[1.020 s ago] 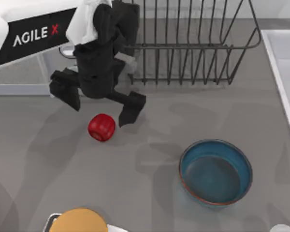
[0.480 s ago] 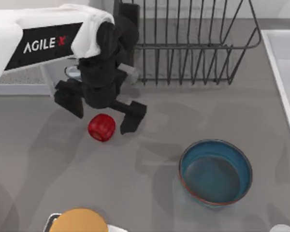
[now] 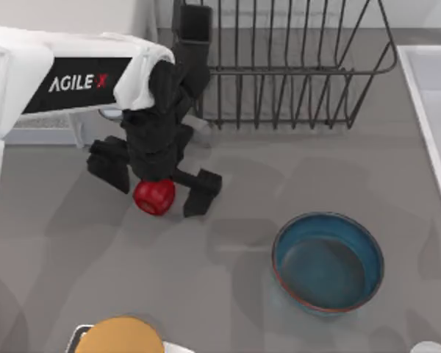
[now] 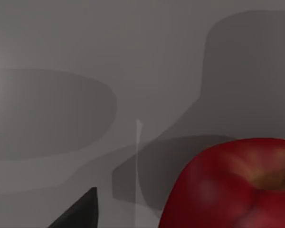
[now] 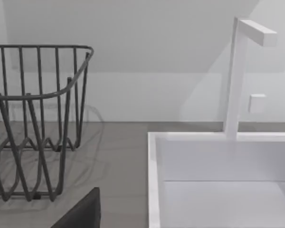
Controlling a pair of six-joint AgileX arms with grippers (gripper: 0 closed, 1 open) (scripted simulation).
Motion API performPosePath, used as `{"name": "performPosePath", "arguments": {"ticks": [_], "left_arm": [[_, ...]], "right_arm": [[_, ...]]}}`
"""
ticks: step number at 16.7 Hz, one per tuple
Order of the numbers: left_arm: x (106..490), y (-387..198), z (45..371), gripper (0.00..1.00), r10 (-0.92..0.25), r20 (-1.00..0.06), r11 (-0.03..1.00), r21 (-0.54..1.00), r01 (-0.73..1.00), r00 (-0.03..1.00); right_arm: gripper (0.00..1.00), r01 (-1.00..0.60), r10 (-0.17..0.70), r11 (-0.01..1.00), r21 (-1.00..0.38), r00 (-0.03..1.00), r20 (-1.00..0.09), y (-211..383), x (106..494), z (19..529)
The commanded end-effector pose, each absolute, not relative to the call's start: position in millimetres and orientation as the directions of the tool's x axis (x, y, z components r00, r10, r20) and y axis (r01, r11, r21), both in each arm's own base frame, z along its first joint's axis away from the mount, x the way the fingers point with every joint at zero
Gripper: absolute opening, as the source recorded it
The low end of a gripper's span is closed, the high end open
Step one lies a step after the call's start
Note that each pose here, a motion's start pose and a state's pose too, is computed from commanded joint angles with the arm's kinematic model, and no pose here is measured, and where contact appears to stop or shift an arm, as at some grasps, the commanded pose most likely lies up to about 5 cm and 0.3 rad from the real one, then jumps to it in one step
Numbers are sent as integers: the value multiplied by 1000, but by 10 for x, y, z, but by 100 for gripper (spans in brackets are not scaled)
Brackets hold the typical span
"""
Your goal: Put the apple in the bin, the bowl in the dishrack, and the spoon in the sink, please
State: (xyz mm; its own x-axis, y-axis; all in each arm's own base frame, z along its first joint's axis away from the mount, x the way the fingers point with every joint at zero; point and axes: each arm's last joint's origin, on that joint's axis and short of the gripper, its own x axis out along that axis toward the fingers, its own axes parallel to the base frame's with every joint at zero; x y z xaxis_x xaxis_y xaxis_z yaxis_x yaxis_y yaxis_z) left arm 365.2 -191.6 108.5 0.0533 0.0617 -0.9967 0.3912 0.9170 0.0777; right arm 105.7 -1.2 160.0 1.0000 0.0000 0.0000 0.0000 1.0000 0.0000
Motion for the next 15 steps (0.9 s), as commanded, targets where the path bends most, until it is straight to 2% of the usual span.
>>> {"name": "performPosePath", "arguments": {"ticks": [13,15], "left_arm": [[3652,-1916,1085,2,62,-997,917,78,391,53],[3652,-1916,1085,0,62,-997,917,78,391,53]], "right_arm": [[100,0,0,1000,0,1000,0,-12,1057,1600],[100,0,0,1000,0,1000,0,-12,1057,1600]]}}
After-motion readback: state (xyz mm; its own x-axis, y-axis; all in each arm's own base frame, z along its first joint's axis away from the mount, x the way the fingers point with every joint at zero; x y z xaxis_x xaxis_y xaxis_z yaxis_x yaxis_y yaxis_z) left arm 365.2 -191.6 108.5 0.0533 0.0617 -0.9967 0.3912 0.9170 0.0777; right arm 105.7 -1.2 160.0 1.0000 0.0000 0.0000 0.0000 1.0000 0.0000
